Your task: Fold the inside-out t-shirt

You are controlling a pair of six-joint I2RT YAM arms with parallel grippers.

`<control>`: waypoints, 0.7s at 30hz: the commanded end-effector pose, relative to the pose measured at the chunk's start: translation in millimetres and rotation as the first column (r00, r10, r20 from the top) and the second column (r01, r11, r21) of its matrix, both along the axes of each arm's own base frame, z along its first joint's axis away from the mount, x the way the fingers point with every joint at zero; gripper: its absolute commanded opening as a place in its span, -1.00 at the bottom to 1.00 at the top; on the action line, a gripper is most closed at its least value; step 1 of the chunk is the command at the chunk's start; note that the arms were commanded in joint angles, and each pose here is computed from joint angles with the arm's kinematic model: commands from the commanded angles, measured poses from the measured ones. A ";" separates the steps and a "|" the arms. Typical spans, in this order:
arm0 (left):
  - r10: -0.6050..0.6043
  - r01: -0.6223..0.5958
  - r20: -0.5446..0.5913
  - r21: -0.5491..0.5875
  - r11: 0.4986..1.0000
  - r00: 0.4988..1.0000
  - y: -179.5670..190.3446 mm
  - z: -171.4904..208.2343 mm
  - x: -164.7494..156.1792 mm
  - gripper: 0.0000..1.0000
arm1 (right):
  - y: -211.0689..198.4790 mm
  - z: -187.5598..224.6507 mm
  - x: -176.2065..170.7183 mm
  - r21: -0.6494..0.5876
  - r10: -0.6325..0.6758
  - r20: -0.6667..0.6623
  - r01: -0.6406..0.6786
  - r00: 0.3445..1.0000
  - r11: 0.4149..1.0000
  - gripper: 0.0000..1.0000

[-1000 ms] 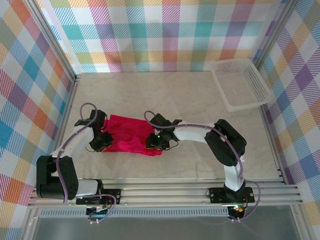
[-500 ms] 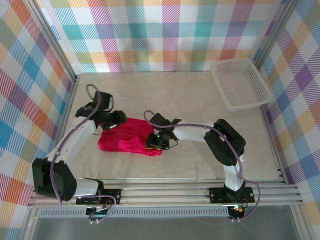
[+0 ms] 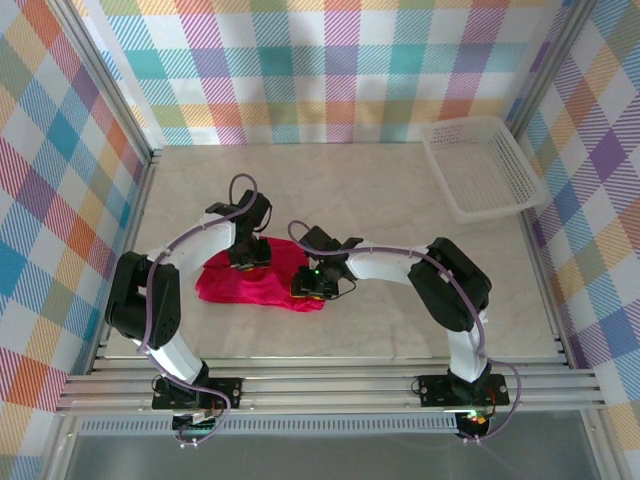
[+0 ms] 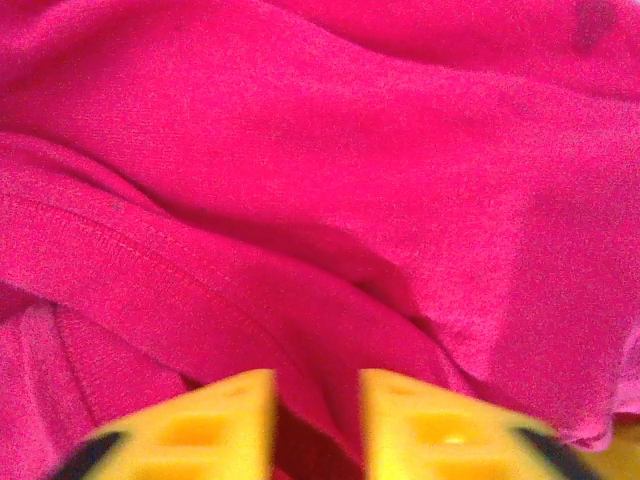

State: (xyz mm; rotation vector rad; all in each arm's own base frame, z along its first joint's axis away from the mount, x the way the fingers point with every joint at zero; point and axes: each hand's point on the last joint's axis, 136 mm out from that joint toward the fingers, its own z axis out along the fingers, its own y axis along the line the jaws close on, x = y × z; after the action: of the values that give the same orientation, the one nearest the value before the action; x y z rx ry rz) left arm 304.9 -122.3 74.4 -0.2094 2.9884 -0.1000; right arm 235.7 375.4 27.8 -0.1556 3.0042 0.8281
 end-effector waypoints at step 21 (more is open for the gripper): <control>0.177 -0.178 0.159 -0.007 0.984 0.971 54.6 57.0 -83.8 -1.00 | -42.2 -46.2 -11.0 -0.170 -0.066 -0.084 0.051 0.994 0.984 -0.24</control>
State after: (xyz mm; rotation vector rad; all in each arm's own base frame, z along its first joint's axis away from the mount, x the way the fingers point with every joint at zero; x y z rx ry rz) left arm 243.3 -77.1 142.1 -0.3491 2.7523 -0.1006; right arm 237.3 374.4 28.4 -0.1182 3.0091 0.8803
